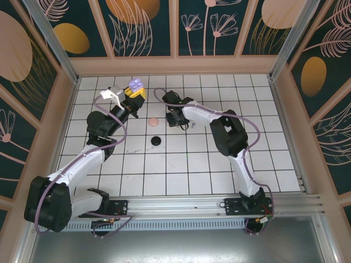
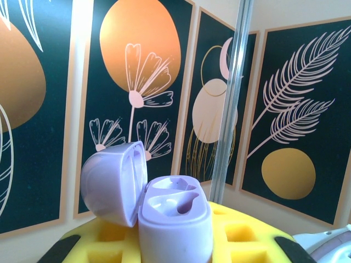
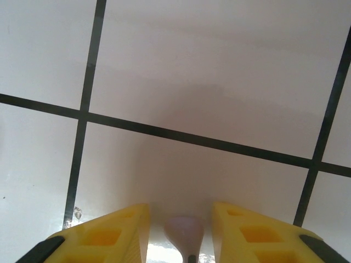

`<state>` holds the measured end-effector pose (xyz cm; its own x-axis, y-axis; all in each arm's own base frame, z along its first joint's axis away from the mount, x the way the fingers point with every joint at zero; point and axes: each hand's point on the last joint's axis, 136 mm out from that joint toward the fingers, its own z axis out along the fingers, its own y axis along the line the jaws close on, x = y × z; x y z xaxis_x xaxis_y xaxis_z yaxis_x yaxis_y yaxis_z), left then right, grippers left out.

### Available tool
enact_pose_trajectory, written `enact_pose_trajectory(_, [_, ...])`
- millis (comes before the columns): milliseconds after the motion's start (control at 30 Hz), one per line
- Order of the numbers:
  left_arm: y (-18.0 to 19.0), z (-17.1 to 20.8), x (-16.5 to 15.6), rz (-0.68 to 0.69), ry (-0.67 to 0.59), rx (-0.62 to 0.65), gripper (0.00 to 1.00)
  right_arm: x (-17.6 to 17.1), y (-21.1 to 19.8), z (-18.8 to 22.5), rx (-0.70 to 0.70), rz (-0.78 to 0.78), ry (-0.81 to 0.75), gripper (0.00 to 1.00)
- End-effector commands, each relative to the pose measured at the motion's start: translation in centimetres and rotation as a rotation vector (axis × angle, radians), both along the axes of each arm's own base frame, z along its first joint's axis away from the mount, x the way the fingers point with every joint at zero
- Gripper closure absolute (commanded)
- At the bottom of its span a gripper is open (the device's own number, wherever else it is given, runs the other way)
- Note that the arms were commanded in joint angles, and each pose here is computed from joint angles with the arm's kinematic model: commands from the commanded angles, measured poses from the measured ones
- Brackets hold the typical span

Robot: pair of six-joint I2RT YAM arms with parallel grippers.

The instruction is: Insert the wireless bluetooth earbuds into the charging case

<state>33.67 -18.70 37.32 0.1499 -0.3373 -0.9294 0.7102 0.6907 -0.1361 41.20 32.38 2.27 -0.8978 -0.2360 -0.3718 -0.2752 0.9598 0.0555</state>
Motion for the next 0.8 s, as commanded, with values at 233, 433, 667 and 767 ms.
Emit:
enact_pose_trajectory(233, [0.1, 1.3, -0.6, -0.005, -0.045, -0.016, 1.0, -0.8, -0.3, -1.5, -0.046, 0.006, 0.028, 0.69])
enact_pose_trajectory(433, [0.1, 1.2, -0.6, -0.007, -0.042, -0.019, 1.0, -0.8, -0.5, -1.9, -0.054, 0.0, 0.033, 0.72])
enact_pose_trajectory(667, [0.1, 0.9, -0.5, -0.002, -0.035, -0.021, 1.0, -1.1, -0.4, -1.5, -0.046, -0.002, 0.026, 0.83])
enact_pose_trajectory(767, [0.2, 0.8, -0.5, 0.0, -0.036, -0.023, 1.0, -1.1, -0.4, -0.4, -0.034, -0.004, 0.005, 0.83])
